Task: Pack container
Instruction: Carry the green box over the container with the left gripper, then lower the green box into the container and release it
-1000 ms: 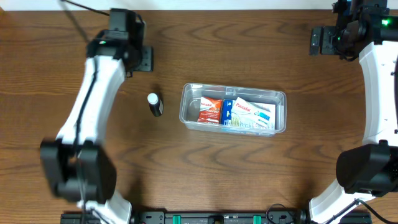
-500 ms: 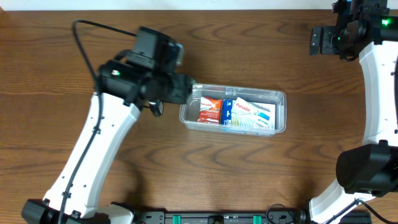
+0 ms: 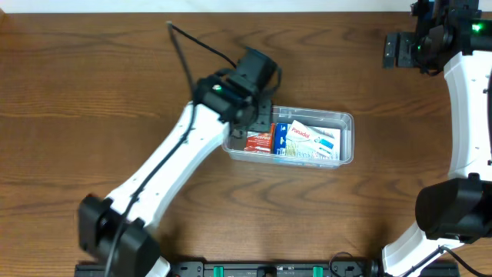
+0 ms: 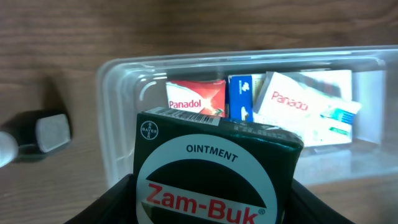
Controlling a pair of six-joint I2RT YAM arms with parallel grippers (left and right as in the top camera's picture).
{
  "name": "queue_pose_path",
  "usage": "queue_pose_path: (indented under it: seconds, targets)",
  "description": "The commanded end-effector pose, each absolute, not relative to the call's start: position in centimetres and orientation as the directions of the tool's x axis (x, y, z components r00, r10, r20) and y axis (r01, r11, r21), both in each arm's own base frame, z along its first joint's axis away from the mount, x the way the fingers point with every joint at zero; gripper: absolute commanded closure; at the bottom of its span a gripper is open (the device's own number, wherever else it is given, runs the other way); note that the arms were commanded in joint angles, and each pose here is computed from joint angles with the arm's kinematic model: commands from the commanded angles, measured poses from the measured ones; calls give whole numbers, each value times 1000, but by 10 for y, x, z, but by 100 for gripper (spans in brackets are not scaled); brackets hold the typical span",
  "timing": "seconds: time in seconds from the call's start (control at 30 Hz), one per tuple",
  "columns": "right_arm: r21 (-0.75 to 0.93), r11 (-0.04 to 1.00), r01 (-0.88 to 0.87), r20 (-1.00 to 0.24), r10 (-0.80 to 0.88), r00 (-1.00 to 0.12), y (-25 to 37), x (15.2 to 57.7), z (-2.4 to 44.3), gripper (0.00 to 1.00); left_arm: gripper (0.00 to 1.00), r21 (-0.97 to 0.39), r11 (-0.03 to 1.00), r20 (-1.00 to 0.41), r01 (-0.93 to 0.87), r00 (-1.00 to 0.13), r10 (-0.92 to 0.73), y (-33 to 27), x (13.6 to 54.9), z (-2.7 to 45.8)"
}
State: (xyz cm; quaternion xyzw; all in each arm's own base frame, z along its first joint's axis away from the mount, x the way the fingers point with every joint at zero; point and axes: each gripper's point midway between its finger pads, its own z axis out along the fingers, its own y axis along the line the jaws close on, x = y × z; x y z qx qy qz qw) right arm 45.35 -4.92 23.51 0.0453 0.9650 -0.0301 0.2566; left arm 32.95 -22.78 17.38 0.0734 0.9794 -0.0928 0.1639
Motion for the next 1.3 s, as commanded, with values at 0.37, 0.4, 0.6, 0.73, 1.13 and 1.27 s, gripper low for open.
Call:
queue_pose_path:
  seconds: [0.37,0.4,0.6,0.73,1.13,1.27]
  targets:
    - [-33,993,115,-509,82,-857,-51,456,239,1,49,-25,999,-229,43,-973,36,-241,333,94]
    - [-33,993,115,-508,82,-857,-51,456,239,1,49,-22,999,-227,44,-973,37,-242,334,92]
    - [-33,993,115,-509,82,-857,-51,456,239,2,48,-13,999,-214,41,-976,37,-242,333,83]
    - [-33,993,115,-509,82,-857,-51,456,239,1,48,-12,999,-216,38,-976,34,-242,333,79]
    - [-33,993,115,-509,82,-857,-51,456,239,1,48,23,999,-198,40,-979,43,-231,324,51]
    - [-33,993,115,-509,82,-857,-51,456,239,1,48,16,999,-204,40,-978,42,-231,323,42]
